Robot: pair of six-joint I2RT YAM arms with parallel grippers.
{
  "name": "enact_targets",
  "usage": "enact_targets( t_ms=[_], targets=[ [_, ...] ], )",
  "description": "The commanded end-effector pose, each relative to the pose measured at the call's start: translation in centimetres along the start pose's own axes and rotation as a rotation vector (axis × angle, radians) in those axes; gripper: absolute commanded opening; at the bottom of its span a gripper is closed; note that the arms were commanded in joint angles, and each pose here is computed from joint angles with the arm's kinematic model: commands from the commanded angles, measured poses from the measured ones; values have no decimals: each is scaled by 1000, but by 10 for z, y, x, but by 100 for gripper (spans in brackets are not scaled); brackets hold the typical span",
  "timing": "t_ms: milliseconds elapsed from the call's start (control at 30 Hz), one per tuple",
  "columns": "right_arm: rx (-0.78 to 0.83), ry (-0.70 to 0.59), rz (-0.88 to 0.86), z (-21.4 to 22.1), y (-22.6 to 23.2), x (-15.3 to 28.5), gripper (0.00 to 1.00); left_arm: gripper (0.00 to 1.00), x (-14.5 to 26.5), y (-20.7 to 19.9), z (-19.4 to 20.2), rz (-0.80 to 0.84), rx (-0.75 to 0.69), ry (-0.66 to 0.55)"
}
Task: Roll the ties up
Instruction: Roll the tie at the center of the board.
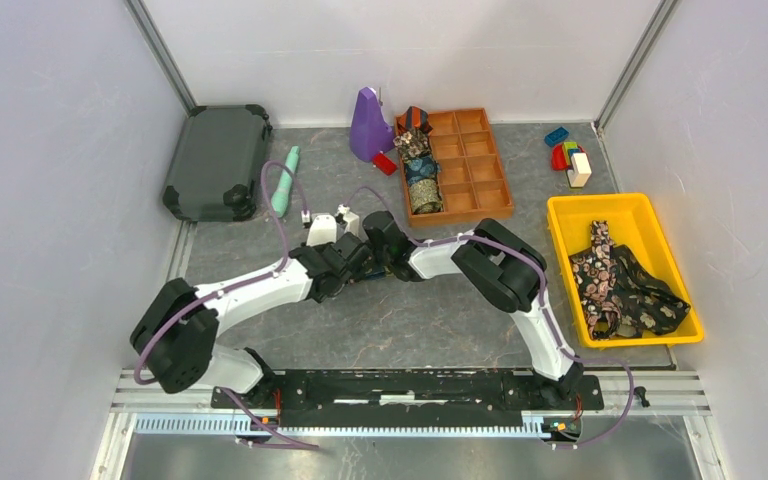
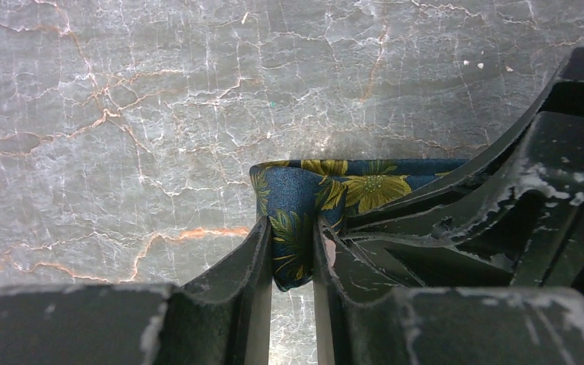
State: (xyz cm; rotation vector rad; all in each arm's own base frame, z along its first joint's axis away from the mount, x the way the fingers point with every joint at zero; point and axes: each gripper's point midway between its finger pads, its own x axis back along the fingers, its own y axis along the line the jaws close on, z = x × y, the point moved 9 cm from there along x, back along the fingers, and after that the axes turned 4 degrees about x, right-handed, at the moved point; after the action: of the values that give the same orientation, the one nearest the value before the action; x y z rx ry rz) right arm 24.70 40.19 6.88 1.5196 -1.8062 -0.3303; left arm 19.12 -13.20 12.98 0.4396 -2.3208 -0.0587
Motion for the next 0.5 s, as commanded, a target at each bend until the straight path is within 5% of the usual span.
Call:
enact_targets(
  t_ms=[0, 467],
  targets=[
    [66, -69, -22, -22, 7, 16, 16, 17, 3, -10, -10, -34, -40, -50],
    [53, -144, 53, -27, -8, 80, 17, 15, -2, -25, -4, -106, -132, -55]
  ],
)
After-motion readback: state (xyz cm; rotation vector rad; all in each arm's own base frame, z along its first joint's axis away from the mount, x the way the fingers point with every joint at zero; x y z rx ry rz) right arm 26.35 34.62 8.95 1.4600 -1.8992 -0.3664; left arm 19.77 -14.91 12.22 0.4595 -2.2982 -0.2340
